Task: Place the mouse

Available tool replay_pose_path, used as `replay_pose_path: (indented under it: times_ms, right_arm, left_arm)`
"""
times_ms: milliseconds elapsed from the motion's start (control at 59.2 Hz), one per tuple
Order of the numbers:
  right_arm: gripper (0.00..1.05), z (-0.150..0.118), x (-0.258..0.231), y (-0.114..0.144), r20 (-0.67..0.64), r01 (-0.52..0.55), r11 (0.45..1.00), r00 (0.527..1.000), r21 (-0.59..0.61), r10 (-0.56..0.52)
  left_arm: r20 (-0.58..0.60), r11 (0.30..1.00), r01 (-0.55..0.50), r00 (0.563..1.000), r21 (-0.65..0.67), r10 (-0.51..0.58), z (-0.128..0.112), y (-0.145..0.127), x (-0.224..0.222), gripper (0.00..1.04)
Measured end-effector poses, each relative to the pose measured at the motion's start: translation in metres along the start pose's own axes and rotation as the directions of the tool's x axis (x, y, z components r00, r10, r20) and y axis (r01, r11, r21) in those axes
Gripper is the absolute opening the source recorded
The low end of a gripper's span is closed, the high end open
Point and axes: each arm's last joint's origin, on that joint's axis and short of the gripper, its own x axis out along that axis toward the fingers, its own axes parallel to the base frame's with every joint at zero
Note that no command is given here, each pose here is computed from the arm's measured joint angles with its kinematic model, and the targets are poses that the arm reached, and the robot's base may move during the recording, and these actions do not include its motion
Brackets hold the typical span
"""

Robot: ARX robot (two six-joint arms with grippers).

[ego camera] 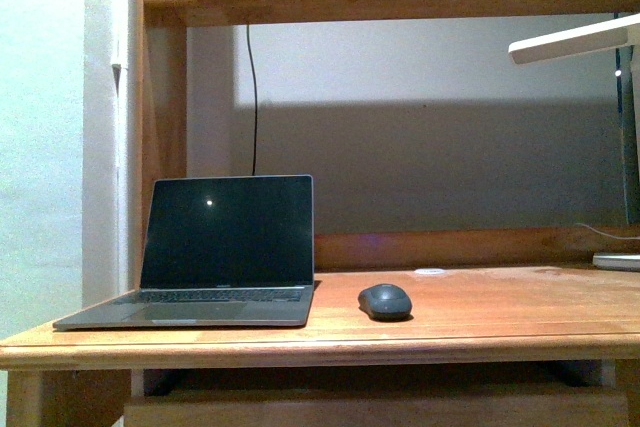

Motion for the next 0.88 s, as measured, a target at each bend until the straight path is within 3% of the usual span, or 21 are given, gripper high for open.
replay_pose_path:
  times_ms: [456,878]
  right_arm:
    - [0.99,0.0000,0.0000,0.0000,0.000,0.000,1.000,1.000,0.000,0.000]
    - [0.97,0.0000,0.0000,0.0000,0.000,0.000,1.000,1.000,0.000,0.000]
  left_arm:
    - [0.000,1.000,0.000,1.000,0.000,0.000,0.0000,0.0000,0.0000,0.97]
    - [0.000,1.000,0.000,1.000,0.000,0.000,0.0000,0.0000,0.0000,0.97]
